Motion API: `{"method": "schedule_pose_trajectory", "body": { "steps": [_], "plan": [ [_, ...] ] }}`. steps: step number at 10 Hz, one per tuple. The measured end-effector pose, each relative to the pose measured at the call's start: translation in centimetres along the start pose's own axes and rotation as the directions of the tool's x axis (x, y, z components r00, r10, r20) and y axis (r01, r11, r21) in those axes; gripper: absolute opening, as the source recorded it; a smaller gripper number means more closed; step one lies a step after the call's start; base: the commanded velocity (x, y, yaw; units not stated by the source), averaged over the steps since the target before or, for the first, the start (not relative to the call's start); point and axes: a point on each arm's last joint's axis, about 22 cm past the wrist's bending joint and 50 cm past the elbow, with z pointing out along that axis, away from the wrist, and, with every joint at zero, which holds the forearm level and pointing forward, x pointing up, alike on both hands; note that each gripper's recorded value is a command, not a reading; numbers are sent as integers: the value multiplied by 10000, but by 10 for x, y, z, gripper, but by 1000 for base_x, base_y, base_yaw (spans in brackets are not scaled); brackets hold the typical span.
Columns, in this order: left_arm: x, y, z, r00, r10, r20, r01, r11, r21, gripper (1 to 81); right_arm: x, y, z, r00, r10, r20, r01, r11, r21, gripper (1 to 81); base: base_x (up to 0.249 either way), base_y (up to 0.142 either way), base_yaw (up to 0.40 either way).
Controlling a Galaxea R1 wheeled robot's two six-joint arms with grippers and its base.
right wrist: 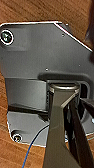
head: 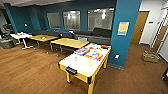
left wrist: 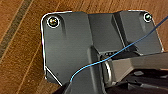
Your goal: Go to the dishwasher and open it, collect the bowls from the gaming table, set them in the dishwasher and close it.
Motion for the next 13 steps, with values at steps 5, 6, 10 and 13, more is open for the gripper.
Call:
{"method": "schedule_pose_trajectory", "body": {
  "steps": [5, 6, 10, 13],
  "plan": [
    [0, -2, 0, 10000, 1, 6, -1, 10000, 24, 811, 0, 0, 0, 10000, -1, -2, 1, 10000, 4, 811, 154, 104, 0],
    [0, -3, -1, 10000, -2, 6, 2, 10000, 32, 811, 0, 0, 0, 10000, 0, 0, 0, 10000, 4, 811, 147, 104, 0],
    [0, -1, 0, 10000, 1, 5, -1, 10000, 13, 811, 0, 0, 0, 10000, -1, -2, 1, 10000, 4, 811, 122, 117, 0],
    [0, -1, 0, 10000, 1, 1, -1, 10000, 8, 811, 0, 0, 0, 10000, -1, -2, 1, 10000, 0, 811, 108, 125, 0]
  ]
}}
